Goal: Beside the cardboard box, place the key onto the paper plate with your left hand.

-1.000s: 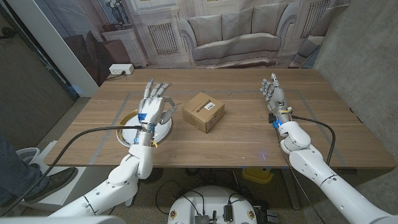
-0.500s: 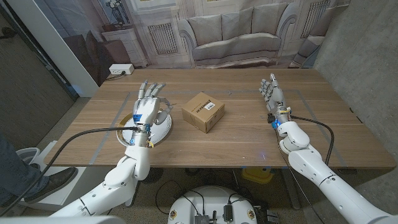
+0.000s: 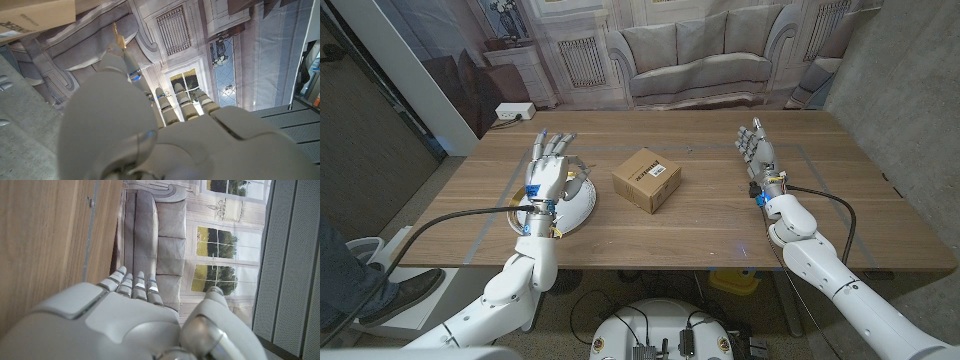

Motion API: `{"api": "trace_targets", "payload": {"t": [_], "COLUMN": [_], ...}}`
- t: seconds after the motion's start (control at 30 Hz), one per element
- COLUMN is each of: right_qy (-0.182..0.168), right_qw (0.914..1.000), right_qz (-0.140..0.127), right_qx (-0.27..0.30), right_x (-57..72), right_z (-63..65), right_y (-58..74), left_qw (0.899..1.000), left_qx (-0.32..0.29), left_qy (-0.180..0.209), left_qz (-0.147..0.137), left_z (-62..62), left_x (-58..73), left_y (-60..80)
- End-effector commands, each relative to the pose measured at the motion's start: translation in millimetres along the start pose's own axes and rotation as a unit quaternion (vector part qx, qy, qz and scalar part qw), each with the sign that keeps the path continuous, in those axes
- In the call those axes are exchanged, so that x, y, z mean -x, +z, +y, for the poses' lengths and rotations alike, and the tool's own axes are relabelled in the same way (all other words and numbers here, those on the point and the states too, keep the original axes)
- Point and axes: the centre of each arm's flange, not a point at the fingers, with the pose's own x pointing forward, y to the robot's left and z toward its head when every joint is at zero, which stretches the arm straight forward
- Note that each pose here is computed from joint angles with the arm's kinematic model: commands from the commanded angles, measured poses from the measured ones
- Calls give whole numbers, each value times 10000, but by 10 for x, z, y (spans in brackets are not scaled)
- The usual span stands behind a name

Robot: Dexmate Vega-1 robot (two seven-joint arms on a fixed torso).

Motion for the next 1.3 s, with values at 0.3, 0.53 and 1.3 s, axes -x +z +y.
{"api": "trace_targets", "payload": {"t": [0.3,0.53,1.3], "right_qy": [99,96,179], "right_qw": [9999,9999,9998], "right_qz": [40,41,111], "right_qx": [54,62,35], "right_x": [-46,-55,-80], "right_z": [26,18,40], "right_y": [20,27,-23], "left_qw": [9987,9981,9946], "left_qx": [-72,-119,-283], "left_qy": [51,2,-148], "left_qz": [494,597,985], "left_z": [73,83,76], "left_x": [46,64,214], "left_y": [-246,-321,-500]}}
